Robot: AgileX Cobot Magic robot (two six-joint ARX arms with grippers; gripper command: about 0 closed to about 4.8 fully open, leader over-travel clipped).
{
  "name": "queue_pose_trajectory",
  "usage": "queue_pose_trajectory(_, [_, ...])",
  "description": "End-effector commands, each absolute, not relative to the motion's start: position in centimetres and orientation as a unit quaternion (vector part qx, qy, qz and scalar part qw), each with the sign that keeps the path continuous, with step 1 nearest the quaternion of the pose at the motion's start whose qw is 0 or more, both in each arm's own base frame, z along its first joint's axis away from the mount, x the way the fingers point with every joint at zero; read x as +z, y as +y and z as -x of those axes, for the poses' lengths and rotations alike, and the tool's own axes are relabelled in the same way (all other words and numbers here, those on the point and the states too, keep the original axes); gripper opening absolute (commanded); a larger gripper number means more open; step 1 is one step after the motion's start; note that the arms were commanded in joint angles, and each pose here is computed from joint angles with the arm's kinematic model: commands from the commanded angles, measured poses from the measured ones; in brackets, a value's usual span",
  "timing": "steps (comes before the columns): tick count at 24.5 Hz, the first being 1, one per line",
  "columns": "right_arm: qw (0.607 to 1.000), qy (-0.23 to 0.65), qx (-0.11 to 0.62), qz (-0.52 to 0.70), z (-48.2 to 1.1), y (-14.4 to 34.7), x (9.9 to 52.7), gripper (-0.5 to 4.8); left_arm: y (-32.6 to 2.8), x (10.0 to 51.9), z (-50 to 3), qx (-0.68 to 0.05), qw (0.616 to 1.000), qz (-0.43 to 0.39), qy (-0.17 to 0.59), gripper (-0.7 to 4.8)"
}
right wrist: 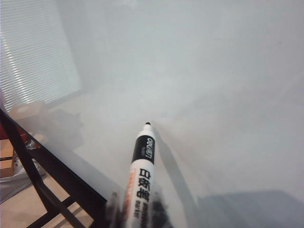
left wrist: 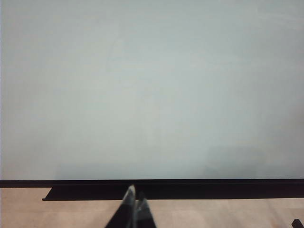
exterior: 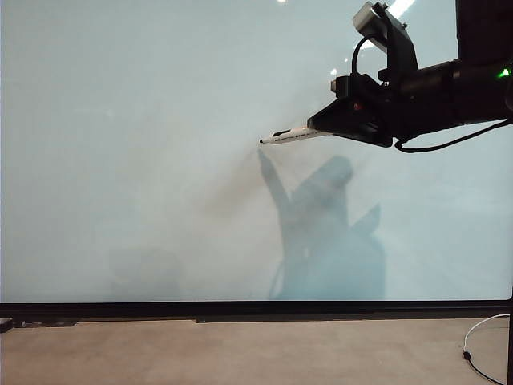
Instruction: Pick up the pen on the shelf to the right of the whiteboard and draw a check mark.
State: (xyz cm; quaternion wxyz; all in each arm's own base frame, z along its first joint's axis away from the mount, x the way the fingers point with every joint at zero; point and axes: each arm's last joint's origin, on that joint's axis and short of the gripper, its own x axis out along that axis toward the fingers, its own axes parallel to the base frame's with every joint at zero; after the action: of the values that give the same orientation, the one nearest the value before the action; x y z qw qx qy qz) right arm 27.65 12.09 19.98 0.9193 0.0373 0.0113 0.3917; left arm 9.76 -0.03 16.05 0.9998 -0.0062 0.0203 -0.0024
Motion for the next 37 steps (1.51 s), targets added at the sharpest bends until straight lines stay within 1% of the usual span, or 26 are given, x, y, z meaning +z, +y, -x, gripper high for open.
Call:
queue_pose_trajectory(1, [0.922,0.002,0.385,-0.038,-27.7,12.1,20.3,-0.03,0.0,16.3,-9.7,-0.002,1.000,0.004,0.013,-0.04])
queue_pose_trajectory(11, [0.933,0.014,0.358,-0.039,-27.8,12.0,20.1,-0.03,0.0,16.3,-9.7,-0.002,1.000,0.004,0.013,-0.04])
queue_pose_trajectory(37, [0.944,0.062,0.323,-0.033,-27.8,11.8,19.0,-0.03,0.0,16.3,-9.7,-0.002,1.000,0.004,0.013,-0.04])
